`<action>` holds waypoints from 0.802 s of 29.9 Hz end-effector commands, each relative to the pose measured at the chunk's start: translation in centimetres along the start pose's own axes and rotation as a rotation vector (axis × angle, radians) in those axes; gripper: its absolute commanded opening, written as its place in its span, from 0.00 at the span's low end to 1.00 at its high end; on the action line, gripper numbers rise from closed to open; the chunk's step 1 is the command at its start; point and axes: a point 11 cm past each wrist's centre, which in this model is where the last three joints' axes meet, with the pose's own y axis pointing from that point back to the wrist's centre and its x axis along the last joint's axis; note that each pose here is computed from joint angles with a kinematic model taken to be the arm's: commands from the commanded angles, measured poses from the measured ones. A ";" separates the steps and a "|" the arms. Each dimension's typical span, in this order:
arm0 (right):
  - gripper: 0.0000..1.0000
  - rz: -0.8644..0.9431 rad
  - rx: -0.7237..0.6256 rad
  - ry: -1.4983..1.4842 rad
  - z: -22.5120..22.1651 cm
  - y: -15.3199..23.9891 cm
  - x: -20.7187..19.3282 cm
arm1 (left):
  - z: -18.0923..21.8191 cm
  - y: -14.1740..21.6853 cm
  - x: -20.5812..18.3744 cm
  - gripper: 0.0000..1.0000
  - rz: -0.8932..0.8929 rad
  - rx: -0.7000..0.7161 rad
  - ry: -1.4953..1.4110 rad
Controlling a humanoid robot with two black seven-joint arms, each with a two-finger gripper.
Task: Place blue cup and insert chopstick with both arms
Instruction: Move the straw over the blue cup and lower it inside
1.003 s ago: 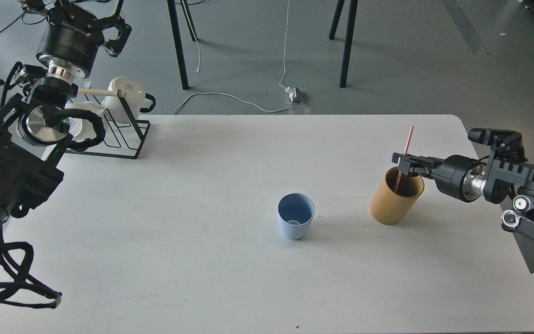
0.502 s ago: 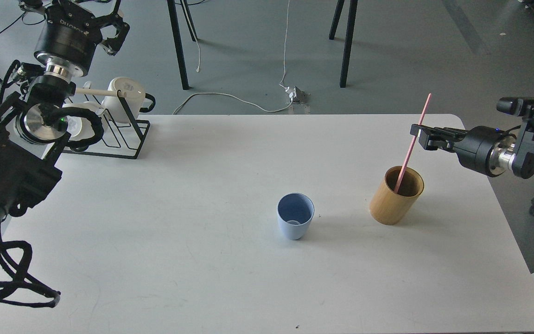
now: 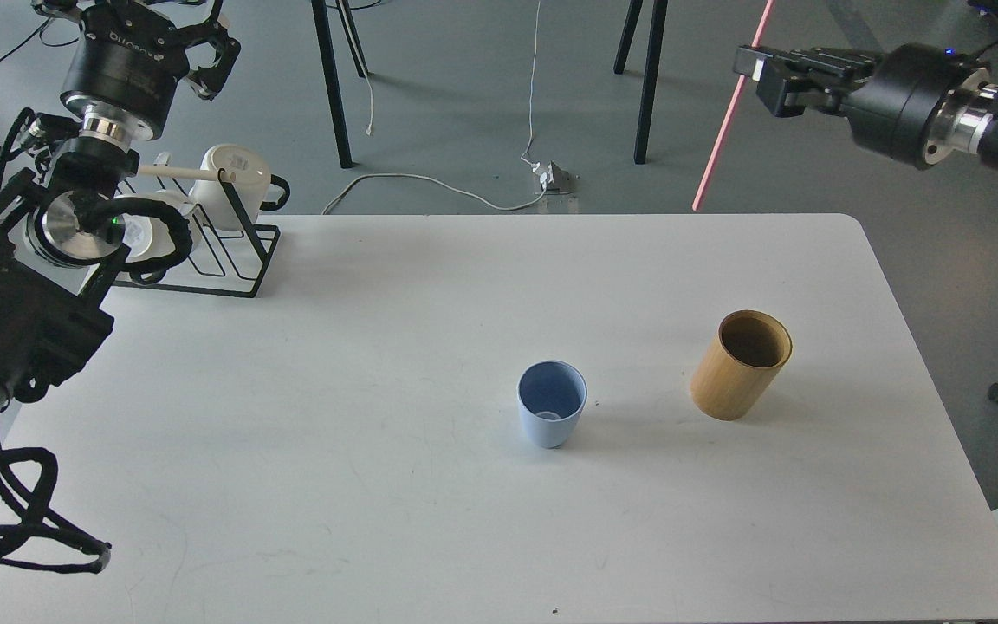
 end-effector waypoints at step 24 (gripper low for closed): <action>0.03 -0.286 0.185 -0.161 -7.5 -8.1 -15.1 | -1.3 -0.2 -0.8 1.00 -0.012 0.009 0.027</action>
